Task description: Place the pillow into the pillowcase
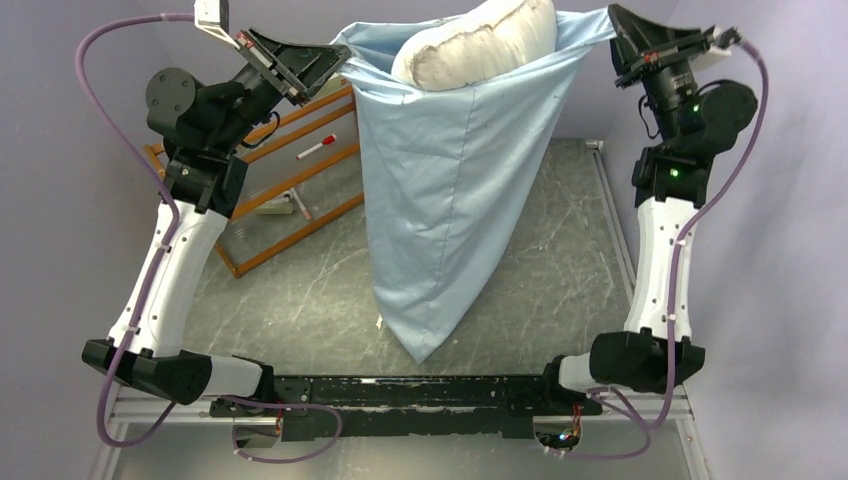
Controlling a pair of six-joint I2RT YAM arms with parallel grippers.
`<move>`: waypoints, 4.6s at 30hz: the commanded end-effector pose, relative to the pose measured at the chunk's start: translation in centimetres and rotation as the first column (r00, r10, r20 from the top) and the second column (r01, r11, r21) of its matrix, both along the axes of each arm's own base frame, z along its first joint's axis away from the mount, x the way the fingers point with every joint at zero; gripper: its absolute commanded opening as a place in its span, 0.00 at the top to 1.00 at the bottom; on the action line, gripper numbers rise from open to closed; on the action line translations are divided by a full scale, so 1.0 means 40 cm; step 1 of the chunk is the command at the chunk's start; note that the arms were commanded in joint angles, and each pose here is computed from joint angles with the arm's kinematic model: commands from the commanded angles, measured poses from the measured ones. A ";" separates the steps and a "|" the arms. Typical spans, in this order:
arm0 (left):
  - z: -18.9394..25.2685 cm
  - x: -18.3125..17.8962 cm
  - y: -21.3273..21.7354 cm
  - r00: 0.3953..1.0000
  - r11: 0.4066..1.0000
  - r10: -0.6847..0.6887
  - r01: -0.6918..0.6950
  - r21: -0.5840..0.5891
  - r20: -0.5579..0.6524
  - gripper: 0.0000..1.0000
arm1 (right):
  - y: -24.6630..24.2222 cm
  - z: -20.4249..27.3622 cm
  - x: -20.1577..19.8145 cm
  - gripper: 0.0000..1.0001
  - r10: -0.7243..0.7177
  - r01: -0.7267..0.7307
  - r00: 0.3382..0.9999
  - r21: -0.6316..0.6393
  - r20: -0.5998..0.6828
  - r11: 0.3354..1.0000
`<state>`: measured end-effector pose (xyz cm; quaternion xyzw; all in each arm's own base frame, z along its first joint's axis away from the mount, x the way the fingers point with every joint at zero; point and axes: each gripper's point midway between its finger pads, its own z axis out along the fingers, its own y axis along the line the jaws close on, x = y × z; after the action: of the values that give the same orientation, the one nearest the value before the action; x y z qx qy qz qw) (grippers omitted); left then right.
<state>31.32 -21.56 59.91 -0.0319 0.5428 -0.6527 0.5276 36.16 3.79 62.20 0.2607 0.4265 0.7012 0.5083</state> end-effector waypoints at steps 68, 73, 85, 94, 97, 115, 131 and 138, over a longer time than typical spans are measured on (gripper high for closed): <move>-0.935 -0.134 -0.022 0.956 0.478 0.214 0.074 0.875 -0.198 0.39 | 0.134 -0.934 0.133 0.00 -0.272 -0.259 0.867 -0.845 -0.417 0.469; -1.011 -0.147 0.063 0.913 0.423 0.354 0.038 0.905 -0.203 0.37 | 0.129 -1.041 0.170 0.02 -0.109 -0.414 0.840 -0.758 -0.531 0.504; -1.139 -0.042 0.177 0.839 0.490 0.428 0.096 0.866 -0.335 0.37 | 0.147 -1.101 0.139 0.05 0.031 -0.528 0.788 -0.650 -0.614 0.547; -1.223 -0.018 0.218 0.791 0.502 0.444 0.170 0.848 -0.422 0.38 | 0.175 -0.935 0.014 0.14 0.098 -0.443 0.862 -0.647 -0.497 0.620; -1.232 -0.012 0.229 0.781 0.502 0.451 0.178 0.846 -0.432 0.37 | 0.193 -0.893 -0.049 0.18 0.139 -0.444 0.873 -0.646 -0.467 0.621; -1.262 -0.018 0.229 0.768 0.515 0.430 0.223 0.828 -0.474 0.39 | 0.064 -1.024 -0.124 0.09 -0.241 -0.379 0.803 -0.779 -0.545 0.499; -1.303 0.003 0.248 0.730 0.519 0.447 0.259 0.815 -0.517 0.39 | 0.122 -0.973 -0.153 0.14 -0.051 -0.389 0.864 -0.728 -0.501 0.565; -1.319 0.000 0.252 0.718 0.515 0.453 0.273 0.812 -0.529 0.39 | 0.205 -0.837 -0.240 0.34 0.172 -0.339 0.938 -0.701 -0.300 0.627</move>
<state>33.32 -14.26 12.54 -0.0200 0.9022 -0.2722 0.3339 28.50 10.01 24.75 0.1021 0.8061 0.4282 0.3955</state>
